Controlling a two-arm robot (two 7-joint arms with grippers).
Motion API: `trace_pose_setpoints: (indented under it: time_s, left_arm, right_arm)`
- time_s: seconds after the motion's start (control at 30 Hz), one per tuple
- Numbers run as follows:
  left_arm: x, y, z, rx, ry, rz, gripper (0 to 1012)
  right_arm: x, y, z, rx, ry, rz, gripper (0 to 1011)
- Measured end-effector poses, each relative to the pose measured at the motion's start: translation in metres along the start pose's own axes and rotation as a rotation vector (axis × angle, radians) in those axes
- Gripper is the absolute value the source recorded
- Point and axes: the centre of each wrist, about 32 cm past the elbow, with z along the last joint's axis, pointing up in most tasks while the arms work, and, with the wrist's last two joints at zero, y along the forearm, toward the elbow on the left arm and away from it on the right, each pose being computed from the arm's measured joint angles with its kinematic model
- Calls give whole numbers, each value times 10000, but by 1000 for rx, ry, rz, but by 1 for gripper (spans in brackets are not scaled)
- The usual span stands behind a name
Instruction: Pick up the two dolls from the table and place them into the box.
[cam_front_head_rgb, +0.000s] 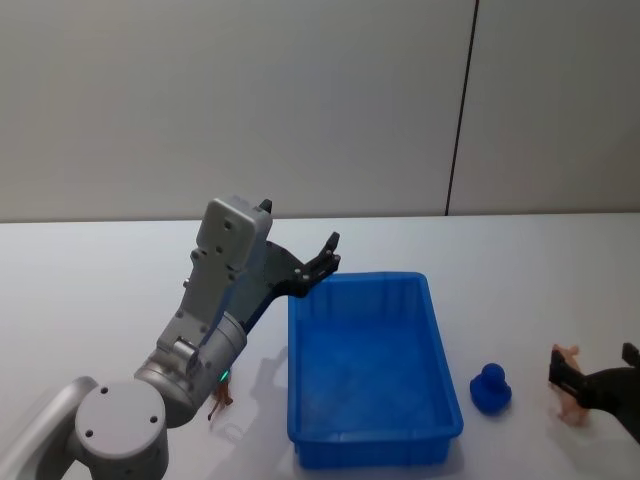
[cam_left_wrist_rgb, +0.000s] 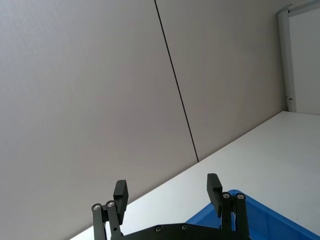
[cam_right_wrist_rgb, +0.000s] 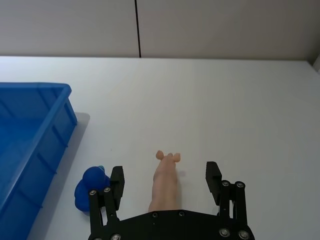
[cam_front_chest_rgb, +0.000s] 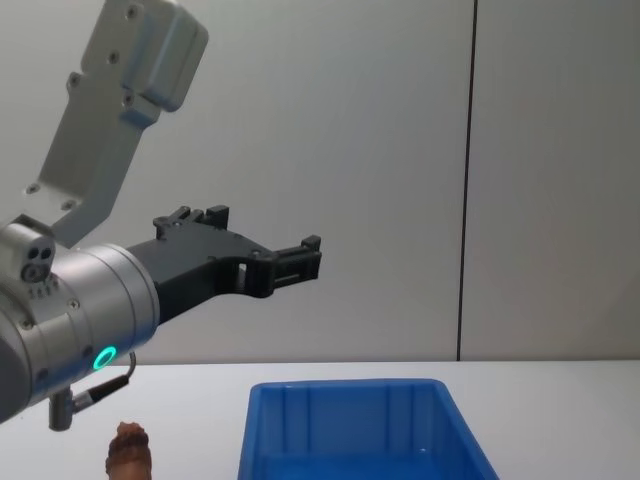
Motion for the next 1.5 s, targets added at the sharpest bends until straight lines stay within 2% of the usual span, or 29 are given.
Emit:
trace_pose_setpoints:
  time_s: [0.27, 0.73, 1.4, 1.5]
  left_arm:
    - [0, 0, 0, 0, 0, 0, 1001]
    - [0, 0, 0, 0, 0, 0, 1001]
    - [0, 0, 0, 0, 0, 0, 1001]
    - [0, 0, 0, 0, 0, 0, 1001]
  right_arm:
    - [-68, 155, 6, -65, 22, -13, 1001]
    - [-153, 320, -12, -137, 48, -66, 1001]
    - [-258, 507, -99, -208, 82, -37, 1000]
    - [-267, 522, -106, -214, 85, -34, 942]
